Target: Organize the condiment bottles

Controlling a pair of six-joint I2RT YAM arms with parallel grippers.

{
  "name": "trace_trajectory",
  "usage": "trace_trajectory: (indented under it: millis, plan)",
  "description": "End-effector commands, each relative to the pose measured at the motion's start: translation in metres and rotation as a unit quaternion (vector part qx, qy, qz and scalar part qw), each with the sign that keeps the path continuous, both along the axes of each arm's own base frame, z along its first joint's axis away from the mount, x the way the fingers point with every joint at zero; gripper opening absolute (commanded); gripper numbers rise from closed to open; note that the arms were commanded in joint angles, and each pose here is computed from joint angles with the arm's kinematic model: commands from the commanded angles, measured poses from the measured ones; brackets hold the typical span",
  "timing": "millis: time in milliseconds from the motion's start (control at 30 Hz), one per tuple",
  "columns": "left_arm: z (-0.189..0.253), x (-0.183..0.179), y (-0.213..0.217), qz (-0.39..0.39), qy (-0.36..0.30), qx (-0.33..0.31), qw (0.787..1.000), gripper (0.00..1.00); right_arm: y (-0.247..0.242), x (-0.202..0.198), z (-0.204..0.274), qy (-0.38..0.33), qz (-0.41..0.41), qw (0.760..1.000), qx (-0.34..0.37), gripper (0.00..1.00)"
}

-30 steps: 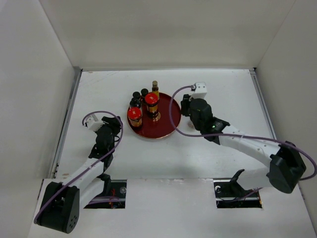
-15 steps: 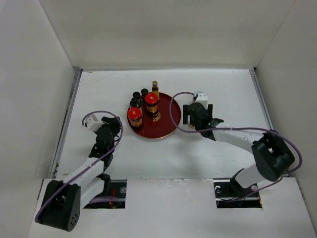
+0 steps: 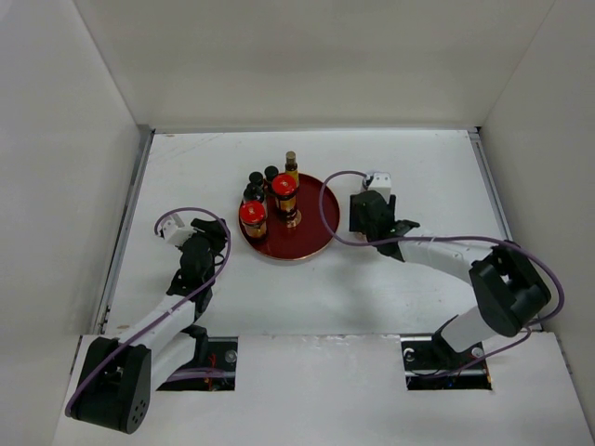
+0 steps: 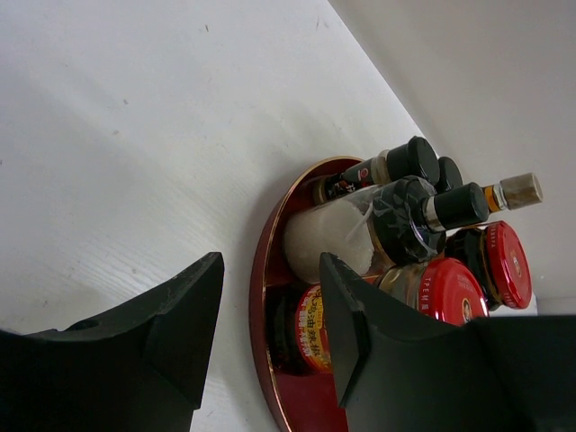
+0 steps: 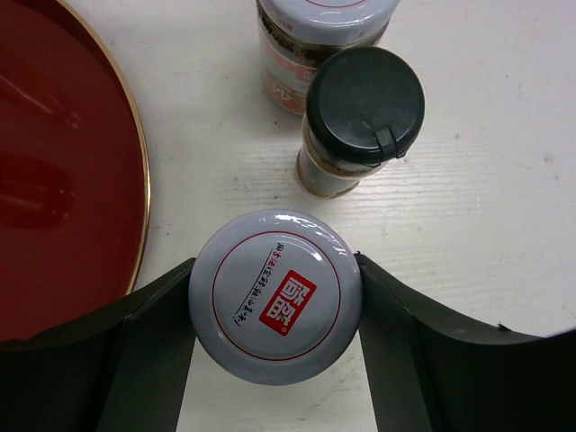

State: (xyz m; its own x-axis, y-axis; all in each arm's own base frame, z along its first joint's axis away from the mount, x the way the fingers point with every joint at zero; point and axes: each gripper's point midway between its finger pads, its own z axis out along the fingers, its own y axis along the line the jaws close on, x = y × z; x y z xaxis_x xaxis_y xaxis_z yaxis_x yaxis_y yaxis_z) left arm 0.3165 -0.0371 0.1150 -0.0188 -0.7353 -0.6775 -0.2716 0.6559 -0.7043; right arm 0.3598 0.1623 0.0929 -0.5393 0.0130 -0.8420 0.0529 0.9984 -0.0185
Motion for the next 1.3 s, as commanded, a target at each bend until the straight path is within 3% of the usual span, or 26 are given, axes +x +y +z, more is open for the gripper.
trace_trajectory:
  millis: [0,200,433,667,967,1133,1267]
  plan:
    - [0.015,0.003,-0.002,-0.004,-0.03,-0.013,0.999,0.45,0.007,0.014,0.059,-0.087,-0.012,0.996,0.034,0.54]
    - [0.013,0.004,-0.002,-0.003,-0.026,-0.013,1.0,0.45,0.027,0.012,0.109,-0.131,0.016,0.99,0.055,0.53]
    - [0.011,0.004,-0.001,-0.002,-0.023,-0.011,1.0,0.45,0.087,0.051,0.135,-0.161,0.068,0.979,0.104,0.53]
    - [0.014,0.003,0.0,-0.001,-0.029,-0.01,1.0,0.45,0.143,0.105,0.123,-0.159,0.1,0.975,0.12,0.53]
    - [0.014,0.003,0.0,0.001,-0.029,-0.008,1.0,0.45,0.166,0.143,0.097,-0.146,0.1,0.979,0.105,0.55]
    - [0.011,0.004,-0.002,-0.002,-0.026,-0.01,1.0,0.45,0.165,0.144,0.074,-0.125,0.095,0.983,0.093,0.63]
    - [0.012,0.004,-0.002,-0.001,-0.026,-0.009,1.0,0.45,0.161,0.139,0.063,-0.115,0.09,0.985,0.09,0.78]
